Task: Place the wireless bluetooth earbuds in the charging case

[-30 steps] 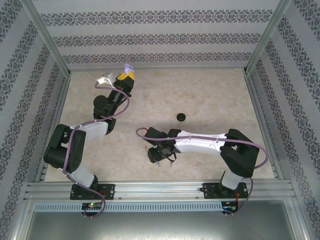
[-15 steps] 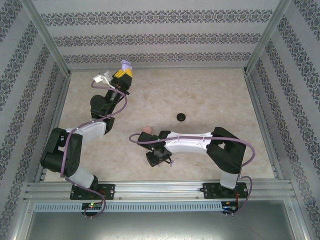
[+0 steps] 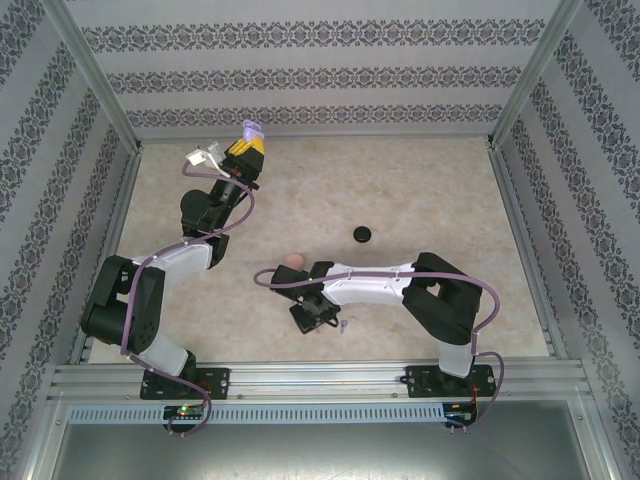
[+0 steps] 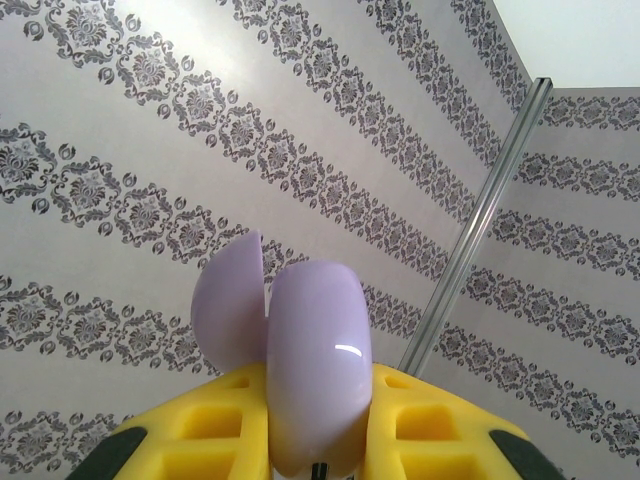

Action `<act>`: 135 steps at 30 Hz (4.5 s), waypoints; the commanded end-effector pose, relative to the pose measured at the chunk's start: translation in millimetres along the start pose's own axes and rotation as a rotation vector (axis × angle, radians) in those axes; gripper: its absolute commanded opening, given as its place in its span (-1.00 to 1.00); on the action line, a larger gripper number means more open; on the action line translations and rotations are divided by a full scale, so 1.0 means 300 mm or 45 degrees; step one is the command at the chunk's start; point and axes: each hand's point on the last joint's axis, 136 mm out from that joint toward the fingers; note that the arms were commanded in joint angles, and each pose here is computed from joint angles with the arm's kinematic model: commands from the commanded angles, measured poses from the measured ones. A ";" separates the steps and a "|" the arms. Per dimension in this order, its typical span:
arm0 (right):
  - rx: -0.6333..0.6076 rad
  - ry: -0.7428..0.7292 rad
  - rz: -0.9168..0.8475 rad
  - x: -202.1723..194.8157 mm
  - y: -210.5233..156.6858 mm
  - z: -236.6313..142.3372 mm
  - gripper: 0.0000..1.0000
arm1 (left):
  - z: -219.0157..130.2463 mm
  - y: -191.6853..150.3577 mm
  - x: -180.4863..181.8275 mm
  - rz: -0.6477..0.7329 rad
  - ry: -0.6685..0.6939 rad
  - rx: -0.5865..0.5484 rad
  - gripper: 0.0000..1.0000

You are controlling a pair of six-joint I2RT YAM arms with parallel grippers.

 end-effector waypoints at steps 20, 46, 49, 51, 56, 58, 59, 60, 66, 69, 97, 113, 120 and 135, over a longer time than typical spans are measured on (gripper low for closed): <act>0.007 -0.102 0.014 -0.014 -0.014 0.033 -0.29 | 0.006 0.091 -0.019 0.001 -0.032 -0.109 -1.00; -0.350 0.064 0.172 -0.149 0.157 -0.319 -0.58 | 0.042 0.053 -0.085 -0.019 -0.214 -0.060 -1.00; -0.485 0.134 0.246 -0.222 0.242 -0.455 -0.59 | 0.050 0.033 -0.121 0.000 -0.308 -0.029 -1.00; -0.583 0.195 0.302 -0.279 0.303 -0.561 -0.59 | 0.054 0.013 -0.141 0.000 -0.360 -0.005 -1.00; -0.823 0.329 0.435 -0.417 0.437 -0.811 -0.59 | 0.069 -0.032 -0.208 0.003 -0.481 0.035 -1.00; -0.906 0.365 0.466 -0.458 0.482 -0.901 -0.60 | 0.081 -0.052 -0.241 0.002 -0.536 0.048 -1.00; -0.948 0.385 0.478 -0.474 0.504 -0.944 -0.59 | 0.087 -0.066 -0.264 -0.001 -0.578 0.059 -1.00; -0.992 0.399 0.494 -0.492 0.526 -0.988 -0.59 | 0.095 -0.082 -0.291 -0.009 -0.619 0.069 -1.00; -1.127 0.493 0.555 -0.546 0.614 -1.132 -0.59 | 0.131 -0.132 -0.380 -0.044 -0.733 0.087 -1.00; -1.110 0.519 0.572 -0.554 0.635 -1.126 -0.59 | 0.143 -0.146 -0.374 -0.076 -0.715 0.094 -1.00; -0.270 -0.008 0.582 -0.469 0.260 -0.041 -0.61 | 0.097 -0.170 -0.226 -0.119 -0.321 0.264 -1.00; -0.472 0.213 0.635 -0.455 0.352 -0.317 0.35 | 0.097 -0.151 -0.246 -0.173 -0.367 0.279 -1.00; -0.884 0.658 0.537 -0.470 0.557 -0.760 0.27 | 0.112 -0.137 -0.347 -0.281 -0.596 0.356 -1.00; -1.116 1.035 0.162 -0.437 0.680 -1.060 -0.11 | 0.109 -0.178 -0.464 -0.531 -0.869 0.623 -1.00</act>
Point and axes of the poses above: each hand's point on the last joint's axis, 136 mm out from that joint toward the fingers, its own z axis out along the fingers, its own x axis along the line the jaws close on, y = z × x, and after that the axes turned 14 degrees about z, right-handed
